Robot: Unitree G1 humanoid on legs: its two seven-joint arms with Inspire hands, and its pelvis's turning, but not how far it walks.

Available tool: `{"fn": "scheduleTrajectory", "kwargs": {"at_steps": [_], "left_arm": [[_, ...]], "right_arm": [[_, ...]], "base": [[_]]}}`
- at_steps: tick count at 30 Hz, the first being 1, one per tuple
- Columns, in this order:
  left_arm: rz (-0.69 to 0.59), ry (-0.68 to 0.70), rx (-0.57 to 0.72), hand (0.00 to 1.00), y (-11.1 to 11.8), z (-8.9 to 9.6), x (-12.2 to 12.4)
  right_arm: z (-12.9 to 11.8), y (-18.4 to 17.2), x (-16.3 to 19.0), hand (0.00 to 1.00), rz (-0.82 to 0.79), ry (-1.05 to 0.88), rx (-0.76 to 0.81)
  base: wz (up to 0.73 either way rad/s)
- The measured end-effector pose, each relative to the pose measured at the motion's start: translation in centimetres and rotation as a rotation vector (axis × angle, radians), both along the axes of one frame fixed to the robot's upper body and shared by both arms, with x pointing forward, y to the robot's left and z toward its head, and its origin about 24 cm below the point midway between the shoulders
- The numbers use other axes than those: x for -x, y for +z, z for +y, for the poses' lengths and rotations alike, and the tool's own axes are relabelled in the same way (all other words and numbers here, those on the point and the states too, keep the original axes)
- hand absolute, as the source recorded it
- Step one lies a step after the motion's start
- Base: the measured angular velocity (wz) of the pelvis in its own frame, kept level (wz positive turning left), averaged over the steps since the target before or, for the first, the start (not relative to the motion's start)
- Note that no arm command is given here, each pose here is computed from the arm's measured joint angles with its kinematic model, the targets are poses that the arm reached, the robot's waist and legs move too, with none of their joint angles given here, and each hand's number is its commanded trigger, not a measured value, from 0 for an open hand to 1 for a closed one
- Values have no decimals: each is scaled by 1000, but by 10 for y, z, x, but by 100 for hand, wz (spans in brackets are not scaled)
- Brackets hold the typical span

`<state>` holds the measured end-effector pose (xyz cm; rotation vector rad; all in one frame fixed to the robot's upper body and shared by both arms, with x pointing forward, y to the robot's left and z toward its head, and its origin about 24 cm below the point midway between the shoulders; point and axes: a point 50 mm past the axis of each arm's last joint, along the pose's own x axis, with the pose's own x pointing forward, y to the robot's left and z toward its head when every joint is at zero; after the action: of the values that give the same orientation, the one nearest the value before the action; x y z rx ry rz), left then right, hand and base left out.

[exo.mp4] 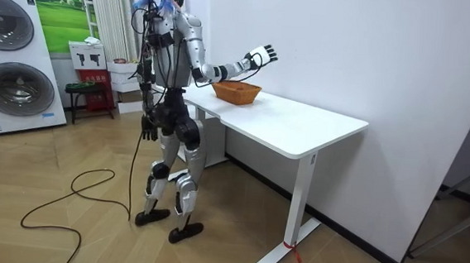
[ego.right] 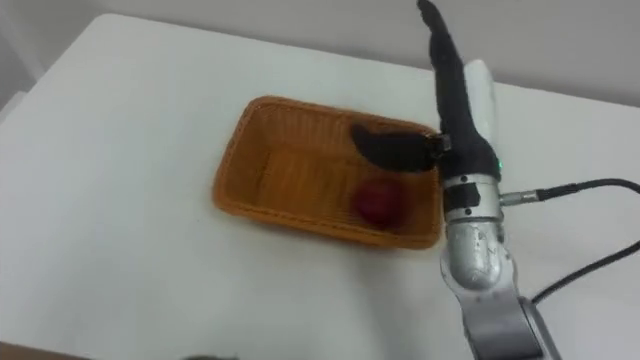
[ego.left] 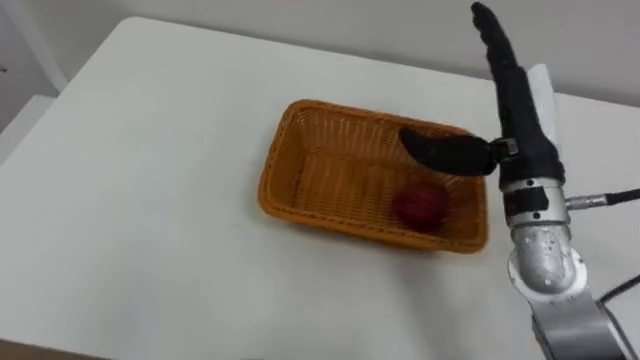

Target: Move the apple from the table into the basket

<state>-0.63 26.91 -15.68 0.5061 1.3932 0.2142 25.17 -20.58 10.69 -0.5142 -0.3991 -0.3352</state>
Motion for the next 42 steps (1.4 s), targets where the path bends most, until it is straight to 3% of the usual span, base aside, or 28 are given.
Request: {"fn": "scheduleTrajectory", "kwargs": {"at_steps": [4, 12, 20, 23, 27, 32, 38, 42], "left_arm": [[-31, -9, -13, 0, 1, -1, -6], [1, 103, -42, 0, 4, 5, 19], [-3, 145, -55, 0, 5, 5, 24], [-27, 158, -67, 0, 6, 8, 20], [-67, 155, -80, 0, 8, 11, 6], [-65, 167, -83, 0, 9, 12, 4], [-62, 166, -75, 0, 9, 12, 3], [-62, 163, -58, 0, 8, 11, 2]], "right_arm": [[-48, 21, 11, 0, -161, -260, -85], [-119, 49, 53, 0, -438, -710, -141], [-166, 34, 110, 0, -546, -1107, -294], [-186, 12, 128, 0, -522, -1273, -434], [-203, -32, 151, 0, -365, -1461, -566], [-205, -112, 191, 0, -24, -1646, -847], [-163, -191, 234, 0, 379, -1741, -1069], [-141, -215, 248, 0, 598, -1691, -1064]], "base": [[19], [6], [-5], [-4], [-1], [-1], [1], [-10]]}}
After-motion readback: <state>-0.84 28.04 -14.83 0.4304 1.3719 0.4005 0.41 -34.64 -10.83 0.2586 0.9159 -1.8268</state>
